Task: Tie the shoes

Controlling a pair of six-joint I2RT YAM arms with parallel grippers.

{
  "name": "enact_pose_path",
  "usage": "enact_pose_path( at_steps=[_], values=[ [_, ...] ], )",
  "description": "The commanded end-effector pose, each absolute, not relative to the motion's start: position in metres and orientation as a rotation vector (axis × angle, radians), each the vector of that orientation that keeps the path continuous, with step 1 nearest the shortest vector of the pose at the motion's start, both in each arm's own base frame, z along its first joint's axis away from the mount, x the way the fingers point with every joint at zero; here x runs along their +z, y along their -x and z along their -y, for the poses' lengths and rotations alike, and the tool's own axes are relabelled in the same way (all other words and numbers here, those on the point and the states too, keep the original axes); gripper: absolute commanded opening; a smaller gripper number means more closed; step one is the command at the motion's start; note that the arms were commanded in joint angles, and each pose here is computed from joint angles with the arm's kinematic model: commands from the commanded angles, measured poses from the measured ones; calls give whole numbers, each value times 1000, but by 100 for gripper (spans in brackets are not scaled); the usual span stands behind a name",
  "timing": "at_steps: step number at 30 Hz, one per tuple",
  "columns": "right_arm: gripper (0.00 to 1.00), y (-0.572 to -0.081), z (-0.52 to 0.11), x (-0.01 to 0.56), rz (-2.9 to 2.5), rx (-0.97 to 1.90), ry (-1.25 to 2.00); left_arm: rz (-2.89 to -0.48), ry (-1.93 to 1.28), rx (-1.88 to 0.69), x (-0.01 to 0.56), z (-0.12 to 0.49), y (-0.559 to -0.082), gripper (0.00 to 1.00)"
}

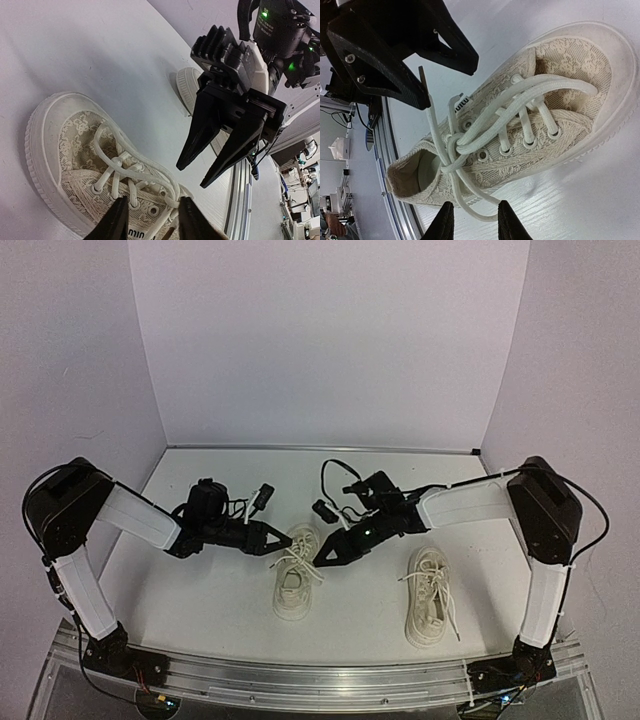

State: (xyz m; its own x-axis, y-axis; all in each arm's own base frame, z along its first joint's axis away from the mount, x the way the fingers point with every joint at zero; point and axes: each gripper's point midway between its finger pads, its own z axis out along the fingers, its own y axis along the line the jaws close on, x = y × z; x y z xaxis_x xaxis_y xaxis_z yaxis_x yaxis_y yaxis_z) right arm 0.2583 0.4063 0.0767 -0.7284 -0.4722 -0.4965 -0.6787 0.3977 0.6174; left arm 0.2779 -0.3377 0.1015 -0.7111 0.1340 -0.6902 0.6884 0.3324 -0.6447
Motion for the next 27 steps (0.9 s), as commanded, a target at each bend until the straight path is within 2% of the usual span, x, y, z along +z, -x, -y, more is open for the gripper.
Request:
enact_pose_path(
  at_steps=[1, 7, 19, 27],
  values=[
    [27, -260, -422, 74, -2363, 1230, 1077, -2003, -762, -1408, 115, 341, -272, 25],
    [24, -258, -431, 71, -2351, 1221, 1103, -1998, -761, -1390, 118, 340, -274, 1],
    [23, -254, -435, 76, -2328, 1215, 1130, -2002, -720, -1299, 124, 335, -290, 0],
    [14, -250, -437, 76, -2324, 1221, 1148, -2004, -679, -1240, 129, 328, -304, 0]
  ],
)
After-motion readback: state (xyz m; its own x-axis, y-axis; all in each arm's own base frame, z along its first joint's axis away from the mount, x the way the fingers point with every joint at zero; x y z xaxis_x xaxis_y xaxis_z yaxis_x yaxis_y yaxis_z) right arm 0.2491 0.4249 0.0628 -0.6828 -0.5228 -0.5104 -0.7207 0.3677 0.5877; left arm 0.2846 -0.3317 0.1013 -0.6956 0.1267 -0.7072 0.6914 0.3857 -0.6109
